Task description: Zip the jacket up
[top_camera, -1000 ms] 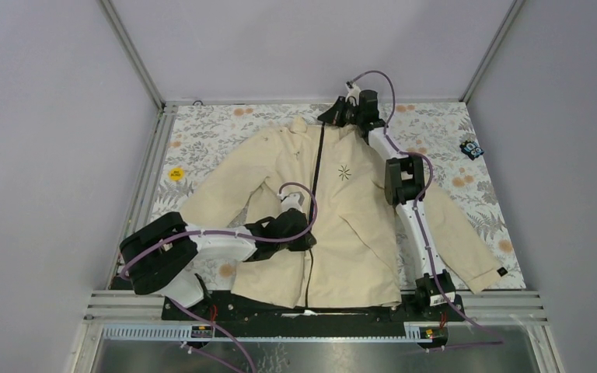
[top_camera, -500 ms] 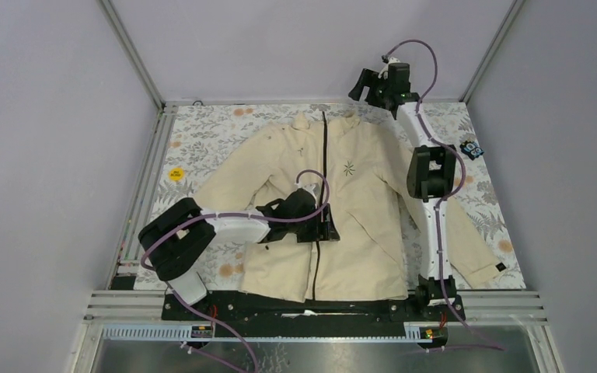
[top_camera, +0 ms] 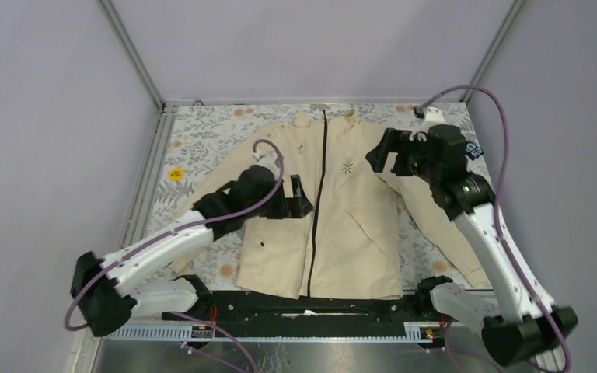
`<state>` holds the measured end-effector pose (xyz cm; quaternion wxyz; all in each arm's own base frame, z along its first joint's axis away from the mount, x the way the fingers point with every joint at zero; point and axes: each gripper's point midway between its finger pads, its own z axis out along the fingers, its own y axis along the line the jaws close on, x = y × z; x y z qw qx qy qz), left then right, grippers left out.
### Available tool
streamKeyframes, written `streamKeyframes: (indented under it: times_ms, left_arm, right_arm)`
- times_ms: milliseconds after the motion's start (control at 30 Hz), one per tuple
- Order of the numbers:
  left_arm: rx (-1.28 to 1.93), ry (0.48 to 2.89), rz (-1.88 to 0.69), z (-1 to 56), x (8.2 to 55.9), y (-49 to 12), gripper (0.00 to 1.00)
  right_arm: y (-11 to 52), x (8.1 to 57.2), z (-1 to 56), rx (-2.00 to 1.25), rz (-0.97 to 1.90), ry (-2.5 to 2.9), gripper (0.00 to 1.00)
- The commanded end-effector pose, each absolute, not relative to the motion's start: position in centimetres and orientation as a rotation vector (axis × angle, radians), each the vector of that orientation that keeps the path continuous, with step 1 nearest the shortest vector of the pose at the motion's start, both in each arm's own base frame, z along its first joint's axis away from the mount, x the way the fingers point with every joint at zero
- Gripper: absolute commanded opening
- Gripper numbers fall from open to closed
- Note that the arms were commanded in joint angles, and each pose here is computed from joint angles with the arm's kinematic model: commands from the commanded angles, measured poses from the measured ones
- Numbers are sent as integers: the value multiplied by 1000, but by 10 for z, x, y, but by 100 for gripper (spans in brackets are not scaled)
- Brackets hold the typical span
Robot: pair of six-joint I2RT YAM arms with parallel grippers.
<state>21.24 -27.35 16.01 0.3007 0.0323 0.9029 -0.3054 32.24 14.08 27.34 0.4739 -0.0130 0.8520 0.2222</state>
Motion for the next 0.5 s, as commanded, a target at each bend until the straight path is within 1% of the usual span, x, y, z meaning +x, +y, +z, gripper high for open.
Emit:
streamKeyframes:
  times_ms: [0,200,333,467]
  left_arm:
    - [122,2168,-752,257,220,-242,99]
    - [91,1837,-799,381,211,-203,99]
    - [58,1674,-819,451,191,-170,99]
    - [43,1534,-849,503,165,-137,99]
  right_arm:
    - [115,253,290,-8,537,2059,100]
    - [87,178,377,-24,563,1734,100]
    - [54,154,413,43,438,1645,100]
    - [31,137,437,76,353,1572,100]
